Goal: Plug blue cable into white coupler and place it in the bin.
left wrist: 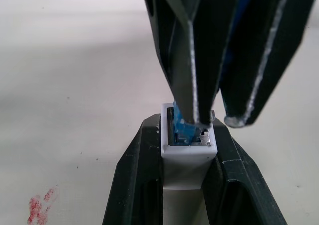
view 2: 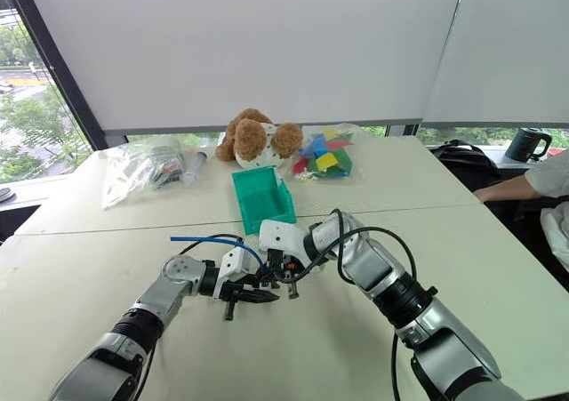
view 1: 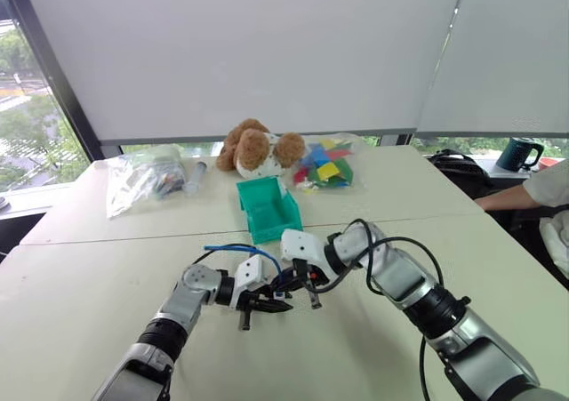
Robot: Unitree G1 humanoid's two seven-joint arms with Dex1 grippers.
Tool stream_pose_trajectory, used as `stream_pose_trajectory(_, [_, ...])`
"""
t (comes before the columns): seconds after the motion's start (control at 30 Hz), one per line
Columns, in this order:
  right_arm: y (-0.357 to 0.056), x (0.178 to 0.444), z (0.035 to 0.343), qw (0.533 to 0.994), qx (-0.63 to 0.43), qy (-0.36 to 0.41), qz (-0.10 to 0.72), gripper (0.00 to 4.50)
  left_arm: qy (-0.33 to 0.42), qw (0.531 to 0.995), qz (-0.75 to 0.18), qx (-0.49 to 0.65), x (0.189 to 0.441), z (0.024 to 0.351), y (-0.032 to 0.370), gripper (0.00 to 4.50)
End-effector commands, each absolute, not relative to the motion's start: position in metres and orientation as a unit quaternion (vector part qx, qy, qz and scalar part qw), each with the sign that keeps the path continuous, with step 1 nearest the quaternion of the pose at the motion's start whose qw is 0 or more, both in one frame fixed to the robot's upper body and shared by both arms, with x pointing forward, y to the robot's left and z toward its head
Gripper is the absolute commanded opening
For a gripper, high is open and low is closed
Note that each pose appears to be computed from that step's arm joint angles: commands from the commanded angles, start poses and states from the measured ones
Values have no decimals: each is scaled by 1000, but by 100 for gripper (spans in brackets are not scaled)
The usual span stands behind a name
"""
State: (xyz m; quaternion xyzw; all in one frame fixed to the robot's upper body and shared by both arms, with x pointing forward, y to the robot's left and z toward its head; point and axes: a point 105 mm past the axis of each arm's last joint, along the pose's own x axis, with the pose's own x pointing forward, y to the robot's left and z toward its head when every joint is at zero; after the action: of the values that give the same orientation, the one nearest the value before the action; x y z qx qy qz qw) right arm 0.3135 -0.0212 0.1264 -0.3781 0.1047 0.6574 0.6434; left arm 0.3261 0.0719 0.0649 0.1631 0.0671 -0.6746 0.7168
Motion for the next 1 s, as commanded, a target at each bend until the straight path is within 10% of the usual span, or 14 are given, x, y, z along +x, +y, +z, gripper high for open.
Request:
stream_pose_trajectory(0.03, [-35,292,43,600,-373,233,668,0,34,710,-681,173,324,85,73,41])
stream_pose_trajectory(0.33, [-28,305,67,645,-326,217,657,0,82,722,-664,174,312,93,116,444])
stream_pose_trajectory(0.5, [-27,309,80,658,-318,197,653,0,76,756,-629,164,316,111,136,444])
stream_pose_trajectory(1.0, [-24,383,255,805,-184,49,562,0,54,851,-510,113,321,134,170,444])
